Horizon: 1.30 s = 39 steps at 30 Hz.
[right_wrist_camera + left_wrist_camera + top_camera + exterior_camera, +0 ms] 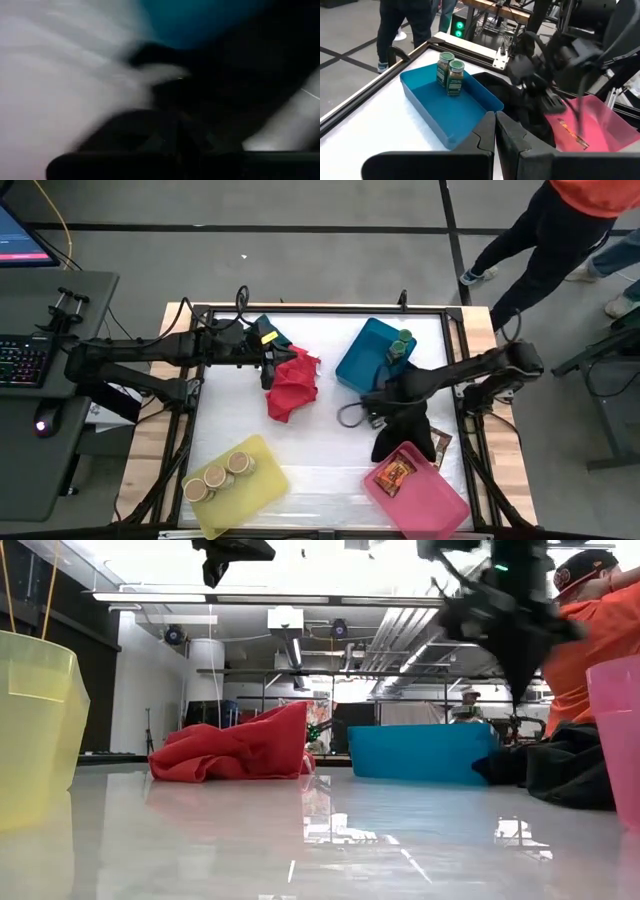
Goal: Sort spices by type
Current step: Move the black towel to the center left of the table
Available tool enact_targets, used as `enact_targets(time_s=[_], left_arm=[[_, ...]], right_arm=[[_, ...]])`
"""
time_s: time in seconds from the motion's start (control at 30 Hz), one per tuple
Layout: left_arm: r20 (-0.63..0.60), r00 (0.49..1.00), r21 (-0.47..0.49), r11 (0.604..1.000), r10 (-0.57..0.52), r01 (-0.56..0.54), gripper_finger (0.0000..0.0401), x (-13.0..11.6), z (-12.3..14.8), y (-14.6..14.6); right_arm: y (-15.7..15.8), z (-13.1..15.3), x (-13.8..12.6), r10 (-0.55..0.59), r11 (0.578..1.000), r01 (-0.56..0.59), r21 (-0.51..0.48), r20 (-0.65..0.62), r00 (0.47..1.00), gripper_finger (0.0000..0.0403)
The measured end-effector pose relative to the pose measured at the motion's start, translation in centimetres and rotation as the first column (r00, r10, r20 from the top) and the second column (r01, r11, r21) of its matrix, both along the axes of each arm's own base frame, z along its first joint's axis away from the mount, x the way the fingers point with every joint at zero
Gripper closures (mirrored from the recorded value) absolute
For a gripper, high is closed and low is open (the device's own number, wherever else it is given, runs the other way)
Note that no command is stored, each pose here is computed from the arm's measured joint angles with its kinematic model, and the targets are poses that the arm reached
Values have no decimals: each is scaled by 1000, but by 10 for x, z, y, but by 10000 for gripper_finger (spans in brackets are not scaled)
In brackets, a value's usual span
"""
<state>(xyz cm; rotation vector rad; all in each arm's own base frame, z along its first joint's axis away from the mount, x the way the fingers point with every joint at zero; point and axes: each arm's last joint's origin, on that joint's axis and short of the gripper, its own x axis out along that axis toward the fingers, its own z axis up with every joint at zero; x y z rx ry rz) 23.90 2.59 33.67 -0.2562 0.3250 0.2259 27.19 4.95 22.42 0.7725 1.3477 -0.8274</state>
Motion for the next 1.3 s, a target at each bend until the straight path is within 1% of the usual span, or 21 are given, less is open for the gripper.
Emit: enact_targets(time_s=[0.07,0.2,0.3,0.4,0.63,0.7,0.8,0.87,0.93,1.0,1.1,1.2,1.3], left_arm=[[-1,1000,0,1000,1,-1,401,0,0,0],[0,1000,0,1000,1,-1,401,0,0,0],[0,1000,0,1000,1,-1,401,0,0,0],[0,1000,-1,1000,1,-1,401,0,0,0],[0,1000,-2,1000,6,-6,401,0,0,0],[1,1000,-2,1000,6,-6,401,0,0,0],[1,1000,-2,1000,6,-6,401,0,0,0],[1,1000,-1,1000,6,-6,401,0,0,0],[1,1000,-1,1000,6,-6,401,0,0,0],[1,1000,-1,1000,6,-6,401,0,0,0],[0,1000,-1,1000,6,-6,401,0,0,0],[1,1000,-1,1000,5,-5,401,0,0,0],[0,1000,-1,1000,6,-6,401,0,0,0]], right_arm=[[-3,2,-19,-51,998,47,-48,-84,995,403],[-11,5,-53,-179,979,158,-132,-169,969,403],[-15,-1,-69,-256,961,228,-159,-185,949,403],[-18,-17,-80,-307,945,266,-193,-233,923,403],[-24,-57,-92,-353,934,323,-155,-241,904,403],[-26,-67,-94,-364,931,347,-114,-235,901,403],[-25,-76,-87,-364,931,364,-32,-157,918,403],[-22,-78,-78,-356,934,358,16,-70,932,403],[-20,-78,-68,-355,934,353,60,29,934,403],[-17,-77,-59,-367,928,357,104,112,923,403],[-12,-75,-50,-380,922,352,161,198,904,403],[-6,-73,-44,-372,923,327,201,259,892,403],[-1,-72,-41,-381,918,323,228,285,880,403]])
